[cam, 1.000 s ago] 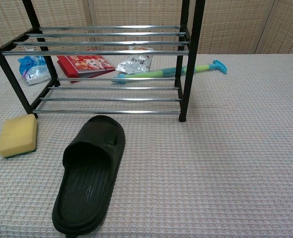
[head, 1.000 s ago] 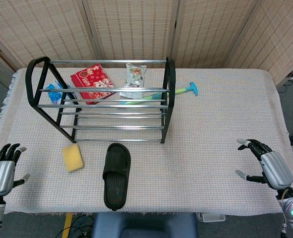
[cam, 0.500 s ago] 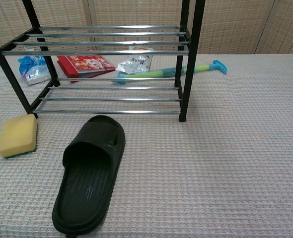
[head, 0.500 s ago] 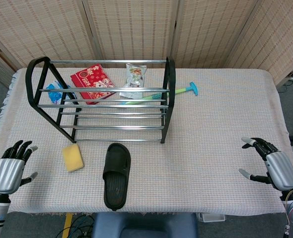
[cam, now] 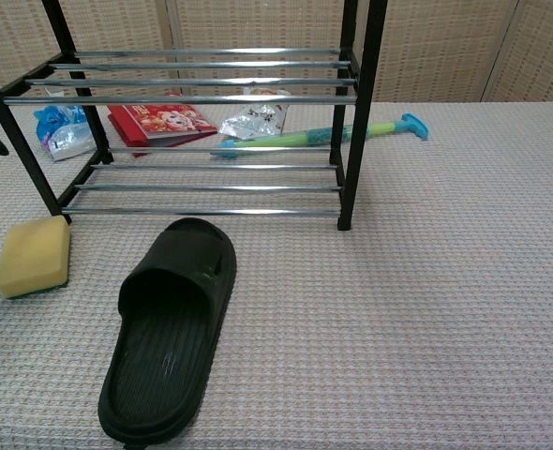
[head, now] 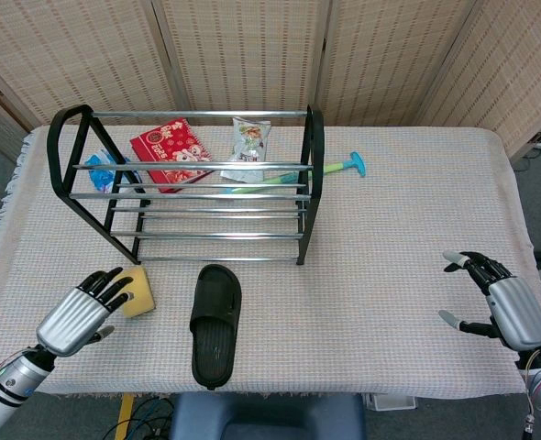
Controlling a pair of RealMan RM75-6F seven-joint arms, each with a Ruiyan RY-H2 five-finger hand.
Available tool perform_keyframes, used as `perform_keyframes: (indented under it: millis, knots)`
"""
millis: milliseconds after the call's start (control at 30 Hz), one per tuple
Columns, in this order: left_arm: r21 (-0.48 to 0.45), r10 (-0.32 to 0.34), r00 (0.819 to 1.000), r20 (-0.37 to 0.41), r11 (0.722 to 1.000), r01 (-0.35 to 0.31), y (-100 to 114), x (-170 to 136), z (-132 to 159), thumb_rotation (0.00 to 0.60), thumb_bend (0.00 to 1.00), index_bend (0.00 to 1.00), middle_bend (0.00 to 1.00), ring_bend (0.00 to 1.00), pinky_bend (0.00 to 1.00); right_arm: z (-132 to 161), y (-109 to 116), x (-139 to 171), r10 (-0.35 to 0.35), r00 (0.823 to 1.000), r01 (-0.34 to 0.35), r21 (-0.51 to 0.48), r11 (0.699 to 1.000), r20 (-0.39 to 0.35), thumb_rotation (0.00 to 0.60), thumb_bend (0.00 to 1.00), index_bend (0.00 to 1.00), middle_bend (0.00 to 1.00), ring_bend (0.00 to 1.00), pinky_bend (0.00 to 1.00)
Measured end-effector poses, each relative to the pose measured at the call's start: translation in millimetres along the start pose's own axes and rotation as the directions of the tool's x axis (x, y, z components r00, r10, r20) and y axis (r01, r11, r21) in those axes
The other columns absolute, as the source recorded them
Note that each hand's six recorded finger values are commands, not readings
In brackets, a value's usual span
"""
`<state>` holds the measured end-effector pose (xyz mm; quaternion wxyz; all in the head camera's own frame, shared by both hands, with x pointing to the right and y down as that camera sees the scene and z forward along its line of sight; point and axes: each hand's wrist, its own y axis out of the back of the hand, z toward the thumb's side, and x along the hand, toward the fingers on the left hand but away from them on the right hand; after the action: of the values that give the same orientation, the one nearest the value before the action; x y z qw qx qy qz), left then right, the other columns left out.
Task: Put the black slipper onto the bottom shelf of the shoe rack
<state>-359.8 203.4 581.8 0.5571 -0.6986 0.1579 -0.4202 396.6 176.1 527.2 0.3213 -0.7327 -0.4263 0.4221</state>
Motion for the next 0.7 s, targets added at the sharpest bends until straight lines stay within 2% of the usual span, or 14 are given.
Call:
perform_keyframes:
  millis: [167, 267, 367, 567, 700]
  knots:
    - [0.057, -0.031, 0.989, 0.142, 0.998, 0.023, -2, 13, 18, 0.6, 0.06, 0.36, 0.25, 0.16, 0.28, 2, -1, -1, 0.004, 1.0, -0.004, 0.0, 1.0, -0.002, 0.6, 0.16, 0.17, 0.35, 0.22, 0.25]
    - [0.113, -0.055, 0.974, 0.221, 0.993, 0.031, -4, 21, 29, 0.6, 0.06, 0.35, 0.25, 0.16, 0.28, 2, -3, -1, 0.011, 1.0, -0.011, 0.002, 1.0, -0.002, 0.6, 0.16, 0.17, 0.35, 0.22, 0.25]
    - [0.184, -0.076, 0.96, 0.269, 0.983, 0.027, -6, 28, 36, 0.6, 0.06, 0.32, 0.25, 0.16, 0.28, 3, -3, 0, 0.013, 1.0, -0.013, 0.003, 1.0, 0.0, 0.6, 0.16, 0.17, 0.35, 0.22, 0.25]
    - [0.285, -0.127, 0.911, 0.392, 0.959, 0.011, -8, 43, 57, 0.6, 0.06, 0.18, 0.17, 0.16, 0.28, 1, -2, 1, 0.011, 1.0, -0.012, 0.009, 1.0, 0.012, 0.6, 0.16, 0.17, 0.35, 0.22, 0.25]
    - [0.338, -0.151, 0.866, 0.477, 0.941, -0.022, -10, 49, 73, 0.6, 0.06, 0.16, 0.14, 0.13, 0.28, 1, -1, 1, 0.013, 1.0, -0.013, 0.011, 1.0, 0.015, 0.6, 0.16, 0.17, 0.35, 0.22, 0.25]
